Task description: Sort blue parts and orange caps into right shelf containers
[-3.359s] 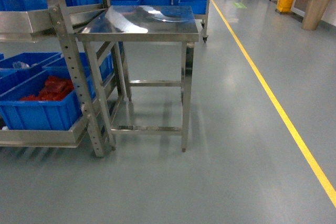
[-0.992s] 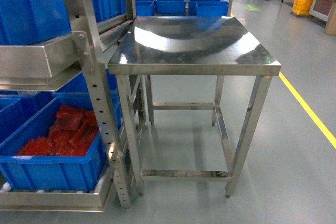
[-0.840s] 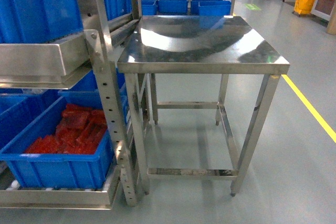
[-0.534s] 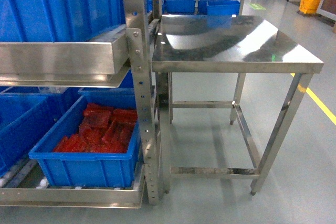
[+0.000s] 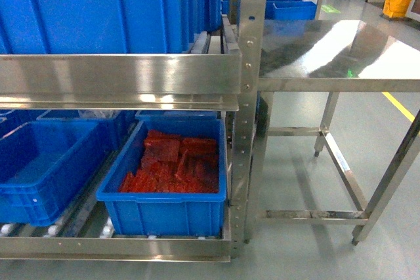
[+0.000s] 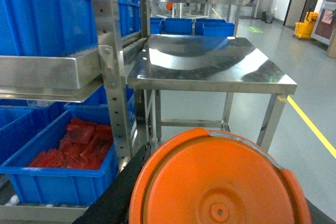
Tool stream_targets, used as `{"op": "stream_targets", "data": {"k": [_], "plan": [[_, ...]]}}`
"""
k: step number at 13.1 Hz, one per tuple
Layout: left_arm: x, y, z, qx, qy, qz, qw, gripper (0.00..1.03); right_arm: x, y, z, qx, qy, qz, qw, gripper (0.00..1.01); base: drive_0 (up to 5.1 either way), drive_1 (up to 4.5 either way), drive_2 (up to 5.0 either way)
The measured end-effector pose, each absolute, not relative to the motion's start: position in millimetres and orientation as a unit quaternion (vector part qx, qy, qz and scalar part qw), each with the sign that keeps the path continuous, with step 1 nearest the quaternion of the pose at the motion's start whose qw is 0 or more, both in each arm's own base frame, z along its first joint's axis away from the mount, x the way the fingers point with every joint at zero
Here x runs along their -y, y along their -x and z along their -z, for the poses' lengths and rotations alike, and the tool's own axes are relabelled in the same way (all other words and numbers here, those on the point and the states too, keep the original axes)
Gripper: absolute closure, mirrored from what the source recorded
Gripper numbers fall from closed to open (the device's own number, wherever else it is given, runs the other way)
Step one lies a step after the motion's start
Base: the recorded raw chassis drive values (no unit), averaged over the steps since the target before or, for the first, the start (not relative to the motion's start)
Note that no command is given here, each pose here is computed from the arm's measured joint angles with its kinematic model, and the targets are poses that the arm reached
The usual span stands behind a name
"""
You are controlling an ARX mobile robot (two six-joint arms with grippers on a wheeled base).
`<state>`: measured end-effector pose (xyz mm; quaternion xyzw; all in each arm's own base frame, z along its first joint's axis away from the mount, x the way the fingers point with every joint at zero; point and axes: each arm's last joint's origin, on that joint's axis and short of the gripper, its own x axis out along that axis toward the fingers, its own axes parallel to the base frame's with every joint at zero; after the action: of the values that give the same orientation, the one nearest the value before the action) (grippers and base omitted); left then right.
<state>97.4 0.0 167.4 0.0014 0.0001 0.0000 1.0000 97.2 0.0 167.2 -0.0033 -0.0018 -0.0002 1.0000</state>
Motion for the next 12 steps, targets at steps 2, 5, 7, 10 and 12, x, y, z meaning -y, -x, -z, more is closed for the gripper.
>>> {"op": "stream_targets", "data": {"k": [2, 5, 7, 10, 12], "plan": [[0.0, -97.4, -167.1, -0.001, -0.001, 0.0, 1.0, 0.59, 0.0, -97.2, -167.0, 0.001, 0.003, 0.0, 1.0, 0.56, -5.1, 2.38, 2.4], [0.0, -97.4, -167.1, -0.001, -0.001, 0.0, 1.0, 0.59, 0.0, -97.2, -166.9, 0.001, 0.003, 0.0, 1.0, 0.56, -5.1, 2.4, 2.4], [0.0, -97.4, -167.1, -0.001, -0.001, 0.0, 1.0, 0.59, 0.0, -97.2, -166.6, -0.001, 0.003, 0.0, 1.0, 0.56, -5.1, 2.32, 2.3], [0.0, -97.4, -167.4, 0.0, -0.001, 0.0, 1.0, 0.59, 0.0, -97.2, -167.3, 0.003, 0.003, 0.0, 1.0, 0.56, -5.1, 2.34, 2.3], [0.0, -97.4, -167.3, 0.0, -0.001, -0.001, 1.0, 0.59, 0.0, -97.2, -167.1, 0.002, 0.003, 0.0, 1.0, 0.56, -5.0, 2.44, 2.4]]}}
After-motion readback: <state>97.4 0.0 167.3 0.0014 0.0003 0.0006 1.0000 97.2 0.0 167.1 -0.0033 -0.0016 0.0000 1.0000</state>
